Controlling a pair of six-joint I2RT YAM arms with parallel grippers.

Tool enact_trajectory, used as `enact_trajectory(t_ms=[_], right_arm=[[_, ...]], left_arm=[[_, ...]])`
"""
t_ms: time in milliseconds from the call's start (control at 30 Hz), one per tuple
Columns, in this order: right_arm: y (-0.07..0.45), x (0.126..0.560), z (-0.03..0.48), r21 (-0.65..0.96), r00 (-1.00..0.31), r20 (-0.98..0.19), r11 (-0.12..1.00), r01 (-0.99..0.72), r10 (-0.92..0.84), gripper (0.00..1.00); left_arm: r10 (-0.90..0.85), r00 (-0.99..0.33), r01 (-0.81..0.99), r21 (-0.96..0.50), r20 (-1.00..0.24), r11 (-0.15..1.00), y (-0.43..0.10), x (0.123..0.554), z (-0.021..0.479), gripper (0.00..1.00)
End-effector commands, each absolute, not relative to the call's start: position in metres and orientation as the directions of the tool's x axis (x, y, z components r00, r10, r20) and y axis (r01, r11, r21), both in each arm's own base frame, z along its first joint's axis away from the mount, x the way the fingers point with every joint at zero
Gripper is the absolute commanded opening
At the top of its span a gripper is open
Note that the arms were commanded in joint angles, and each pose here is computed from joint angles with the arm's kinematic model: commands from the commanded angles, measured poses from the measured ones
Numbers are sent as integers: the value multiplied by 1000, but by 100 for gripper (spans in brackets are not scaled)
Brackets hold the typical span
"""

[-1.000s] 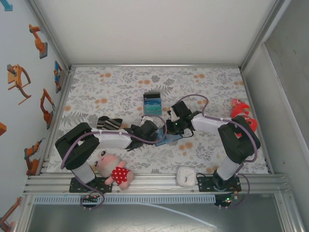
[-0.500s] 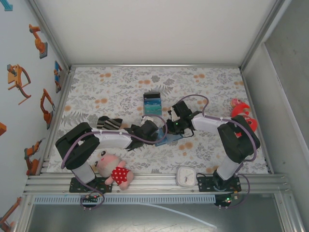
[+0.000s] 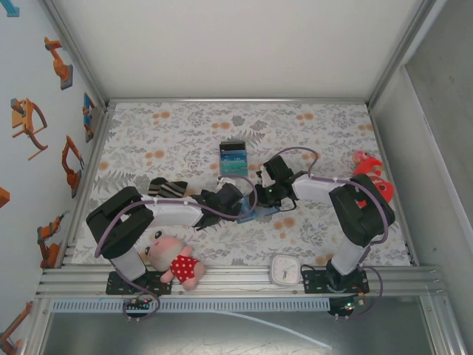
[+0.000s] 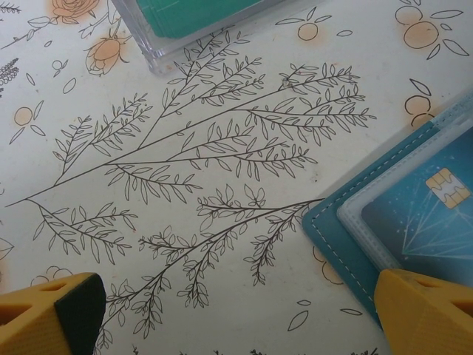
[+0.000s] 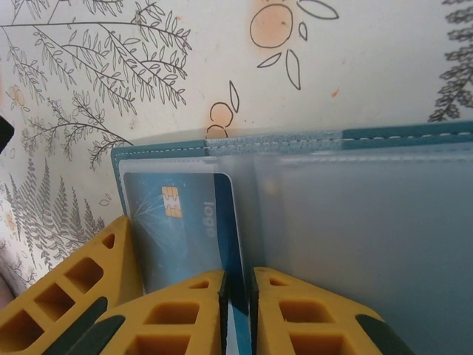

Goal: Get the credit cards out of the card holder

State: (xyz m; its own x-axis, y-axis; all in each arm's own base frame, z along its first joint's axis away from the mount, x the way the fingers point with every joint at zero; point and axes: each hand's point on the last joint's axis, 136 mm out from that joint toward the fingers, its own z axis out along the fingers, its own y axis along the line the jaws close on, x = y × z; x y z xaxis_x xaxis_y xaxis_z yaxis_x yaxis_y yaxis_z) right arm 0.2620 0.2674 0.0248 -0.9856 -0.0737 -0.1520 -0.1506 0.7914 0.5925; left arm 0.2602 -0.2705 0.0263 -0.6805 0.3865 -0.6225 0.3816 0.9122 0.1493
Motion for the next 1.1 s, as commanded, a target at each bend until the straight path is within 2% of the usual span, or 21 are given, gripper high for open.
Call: enact_trajectory(t_ms=[0, 467, 1067], right_arm=[[276, 257, 29, 651, -989, -131, 747, -137, -67, 15], [284, 261, 49, 765, -990, -138, 632, -123, -26, 7], [289, 257, 43, 803, -991, -127, 583, -122, -34, 12]], left_arm=[[436, -694, 386, 215, -573, 897, -258, 259, 15, 94], [440, -700, 377, 233, -562, 896, -254, 258, 14, 93], [429, -698, 377, 215, -573, 901, -259, 259, 16, 93]])
